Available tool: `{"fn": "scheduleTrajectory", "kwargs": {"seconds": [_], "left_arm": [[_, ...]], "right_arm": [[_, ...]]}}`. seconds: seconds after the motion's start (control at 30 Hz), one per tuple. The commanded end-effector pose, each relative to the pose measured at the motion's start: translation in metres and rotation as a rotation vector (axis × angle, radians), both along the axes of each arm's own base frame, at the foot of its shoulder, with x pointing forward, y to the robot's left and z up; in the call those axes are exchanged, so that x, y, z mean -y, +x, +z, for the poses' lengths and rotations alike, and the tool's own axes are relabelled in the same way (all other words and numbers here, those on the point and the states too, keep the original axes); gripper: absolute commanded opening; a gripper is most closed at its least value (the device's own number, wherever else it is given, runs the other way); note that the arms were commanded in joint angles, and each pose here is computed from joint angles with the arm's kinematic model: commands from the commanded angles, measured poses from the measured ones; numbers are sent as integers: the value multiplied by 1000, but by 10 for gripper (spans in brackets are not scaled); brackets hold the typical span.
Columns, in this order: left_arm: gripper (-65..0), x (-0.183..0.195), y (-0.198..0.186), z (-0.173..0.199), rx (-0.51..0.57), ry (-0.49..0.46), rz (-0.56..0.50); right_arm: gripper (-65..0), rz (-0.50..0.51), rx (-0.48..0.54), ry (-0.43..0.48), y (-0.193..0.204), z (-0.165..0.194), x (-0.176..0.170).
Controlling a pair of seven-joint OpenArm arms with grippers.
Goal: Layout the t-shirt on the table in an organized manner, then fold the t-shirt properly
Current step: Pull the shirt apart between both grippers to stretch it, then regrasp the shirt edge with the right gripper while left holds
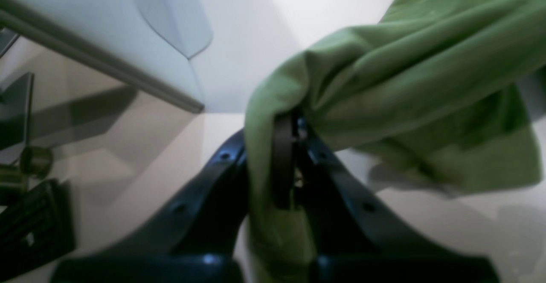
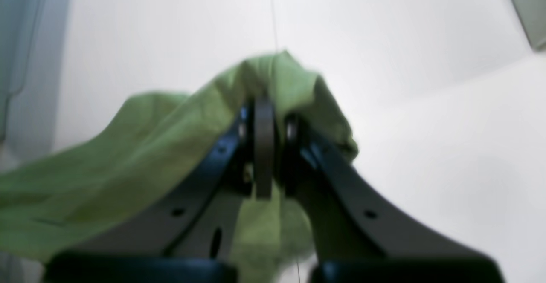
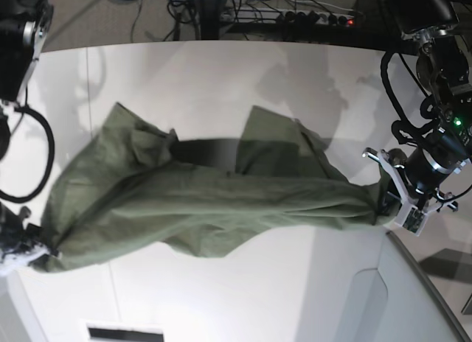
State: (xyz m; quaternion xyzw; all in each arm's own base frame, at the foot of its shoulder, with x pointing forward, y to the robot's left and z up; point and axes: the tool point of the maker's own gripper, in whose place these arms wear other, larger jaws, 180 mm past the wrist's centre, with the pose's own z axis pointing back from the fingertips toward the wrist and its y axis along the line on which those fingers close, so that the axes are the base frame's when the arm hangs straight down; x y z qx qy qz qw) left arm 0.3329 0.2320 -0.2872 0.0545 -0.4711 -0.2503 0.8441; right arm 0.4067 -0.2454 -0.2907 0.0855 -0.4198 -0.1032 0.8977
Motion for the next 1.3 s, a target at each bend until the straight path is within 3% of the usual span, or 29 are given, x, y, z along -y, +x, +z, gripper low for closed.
{"fn": "scheduleTrajectory", "kwargs": {"seconds": [0.0, 0.13, 0.2, 0.37, 0.43, 0.53, 0.67, 0.73, 0.87, 1.17, 1.27], "left_arm": [[-650, -6, 4, 5, 18, 26, 15], [-650, 7, 2, -34, -77, 67, -15], [-650, 14, -1, -54, -108, 44, -34], [-650, 16, -5, -85, -159, 7, -25], [-650, 16, -6, -89, -171, -2, -21], [-650, 14, -5, -89, -169, -4, -17], [-650, 13, -6, -89, -171, -2, -17], [-650, 13, -7, -90, -174, -2, -17], [-650, 14, -6, -89, -171, -3, -20], [-650, 13, -6, -89, -170, -1, -19], [-650, 11, -6, -89, -171, 1, -17]], "right_arm": [[-650, 4, 21, -1, 15, 4, 2], [-642, -41, -63, 45, 34, -51, 7], [-611, -58, -110, 54, 37, -76, 8], [-326, -17, -208, 20, 41, -109, -5], [-272, -20, -214, 15, 40, -107, 1], [-269, 20, -221, 6, 29, -93, -1], [-267, -7, -165, 137, -33, -86, -16], [-248, -6, -179, 154, -66, -99, -31], [-140, -12, -321, 159, -117, -151, -54], [-140, -62, -400, 168, -132, -196, -58], [-141, -15, -408, 179, -130, -198, -80]]}}
